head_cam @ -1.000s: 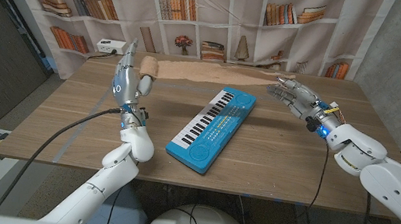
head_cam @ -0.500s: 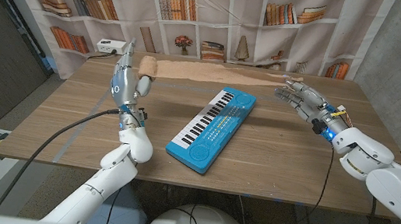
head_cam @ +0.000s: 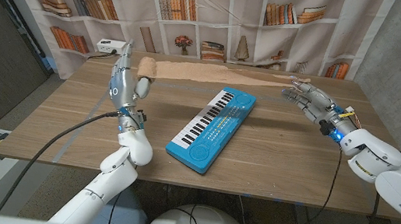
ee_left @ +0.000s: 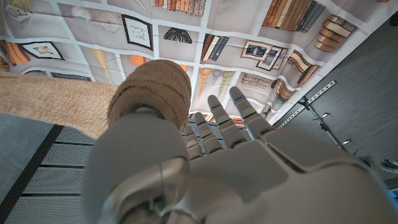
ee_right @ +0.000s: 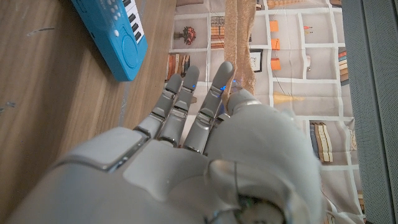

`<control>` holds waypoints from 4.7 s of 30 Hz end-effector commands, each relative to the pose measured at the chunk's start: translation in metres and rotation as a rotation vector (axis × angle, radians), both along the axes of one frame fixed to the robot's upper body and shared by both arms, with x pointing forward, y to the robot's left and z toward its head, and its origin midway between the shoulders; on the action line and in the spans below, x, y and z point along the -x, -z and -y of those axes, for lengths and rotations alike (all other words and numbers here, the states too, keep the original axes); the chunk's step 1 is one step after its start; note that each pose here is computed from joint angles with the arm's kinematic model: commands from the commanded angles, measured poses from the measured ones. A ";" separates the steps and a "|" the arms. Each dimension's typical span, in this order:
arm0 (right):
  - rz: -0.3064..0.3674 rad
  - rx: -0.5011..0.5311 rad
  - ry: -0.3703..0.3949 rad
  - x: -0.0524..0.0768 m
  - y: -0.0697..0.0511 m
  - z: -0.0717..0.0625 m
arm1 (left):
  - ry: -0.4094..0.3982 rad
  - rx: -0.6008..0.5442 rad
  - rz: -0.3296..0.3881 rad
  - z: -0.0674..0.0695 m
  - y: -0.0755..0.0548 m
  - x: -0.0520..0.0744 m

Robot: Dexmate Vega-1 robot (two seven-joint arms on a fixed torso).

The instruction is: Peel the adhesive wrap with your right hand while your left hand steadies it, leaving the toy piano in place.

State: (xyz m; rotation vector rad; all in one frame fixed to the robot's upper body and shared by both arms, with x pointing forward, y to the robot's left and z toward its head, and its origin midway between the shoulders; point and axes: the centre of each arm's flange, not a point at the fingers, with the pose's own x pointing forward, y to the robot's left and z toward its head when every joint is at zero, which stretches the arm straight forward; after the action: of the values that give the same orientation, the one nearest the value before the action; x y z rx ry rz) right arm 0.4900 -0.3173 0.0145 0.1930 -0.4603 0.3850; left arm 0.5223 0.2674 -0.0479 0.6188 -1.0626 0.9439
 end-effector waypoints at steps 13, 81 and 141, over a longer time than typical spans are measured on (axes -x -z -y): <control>-0.012 -0.039 0.044 -0.005 0.002 0.010 | -0.023 -0.007 -0.010 -0.019 0.003 0.005; 0.039 -0.105 0.175 0.014 -0.014 0.039 | -0.077 -0.050 -0.066 -0.044 0.007 -0.003; 0.015 -0.193 0.321 0.029 0.004 0.056 | -0.023 -0.058 -0.017 -0.066 0.007 0.012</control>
State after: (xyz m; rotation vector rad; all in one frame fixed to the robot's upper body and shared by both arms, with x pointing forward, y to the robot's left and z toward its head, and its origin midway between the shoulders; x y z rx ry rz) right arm 0.4584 -0.3594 0.0180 0.2767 -0.5496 0.0632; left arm 0.5136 0.3322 -0.0547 0.6867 -1.0738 0.9175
